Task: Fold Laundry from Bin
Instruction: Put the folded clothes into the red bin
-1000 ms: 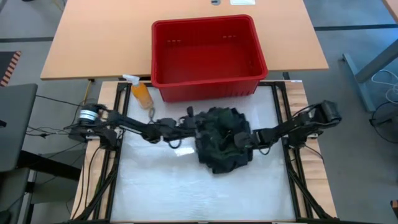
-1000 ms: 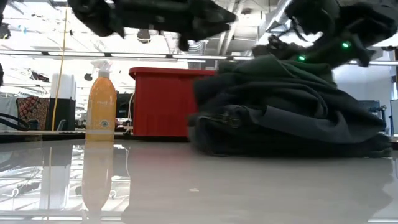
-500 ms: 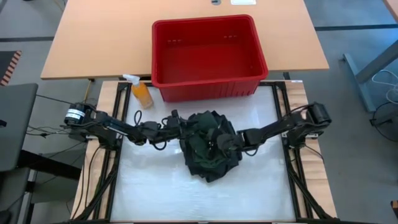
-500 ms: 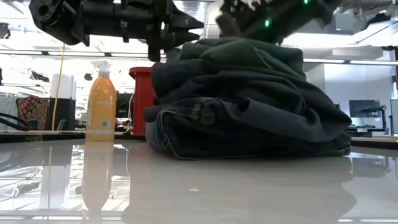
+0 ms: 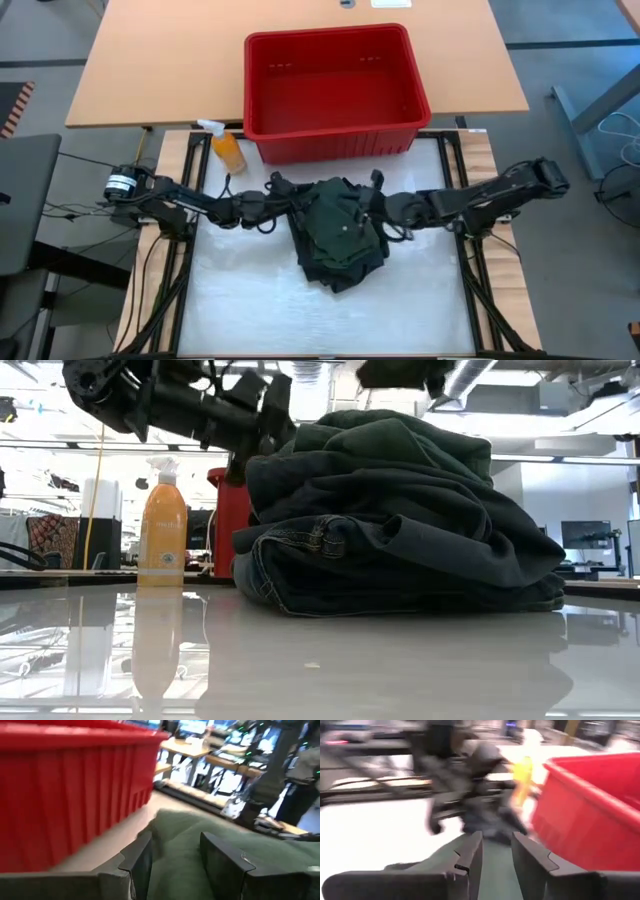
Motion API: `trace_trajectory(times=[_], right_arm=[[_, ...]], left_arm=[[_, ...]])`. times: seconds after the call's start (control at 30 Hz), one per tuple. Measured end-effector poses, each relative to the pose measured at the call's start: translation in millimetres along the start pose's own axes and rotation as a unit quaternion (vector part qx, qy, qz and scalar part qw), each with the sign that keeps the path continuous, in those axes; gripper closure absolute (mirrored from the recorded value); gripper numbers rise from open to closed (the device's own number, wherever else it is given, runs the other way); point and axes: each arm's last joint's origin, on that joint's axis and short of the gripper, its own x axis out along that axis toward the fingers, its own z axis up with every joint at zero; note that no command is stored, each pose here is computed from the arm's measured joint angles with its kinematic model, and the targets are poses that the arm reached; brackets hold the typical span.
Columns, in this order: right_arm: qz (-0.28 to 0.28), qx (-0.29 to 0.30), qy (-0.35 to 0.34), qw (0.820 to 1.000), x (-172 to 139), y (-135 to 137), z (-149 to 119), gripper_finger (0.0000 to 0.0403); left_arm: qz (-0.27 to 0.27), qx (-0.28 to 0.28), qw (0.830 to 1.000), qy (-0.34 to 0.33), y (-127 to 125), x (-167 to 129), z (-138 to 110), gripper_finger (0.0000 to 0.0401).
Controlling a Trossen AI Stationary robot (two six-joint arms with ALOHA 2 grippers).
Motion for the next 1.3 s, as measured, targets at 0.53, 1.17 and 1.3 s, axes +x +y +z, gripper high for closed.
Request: trace_trajectory(times=[0.53,1.17,1.3], right_arm=[[0.12,-0.066,-0.062,0.989,47.5,35.0,-149.4,0.029],[0.14,-0.095,-0.082,0.982,32.6,43.6,-137.7,0.0292],[0.143,-0.096,-0.119,0.978,16.4,38.4,-111.2,0.0292]], left_arm=[[0.052,-0.008,0.996,0.074,13.3,2.8,-16.1,0.0247],[0.116,-0.009,0.989,0.089,16.8,19.3,-72.3,0.0247],[0.11,0.028,0.992,0.045,13.3,10.8,-33.4,0.0247]])
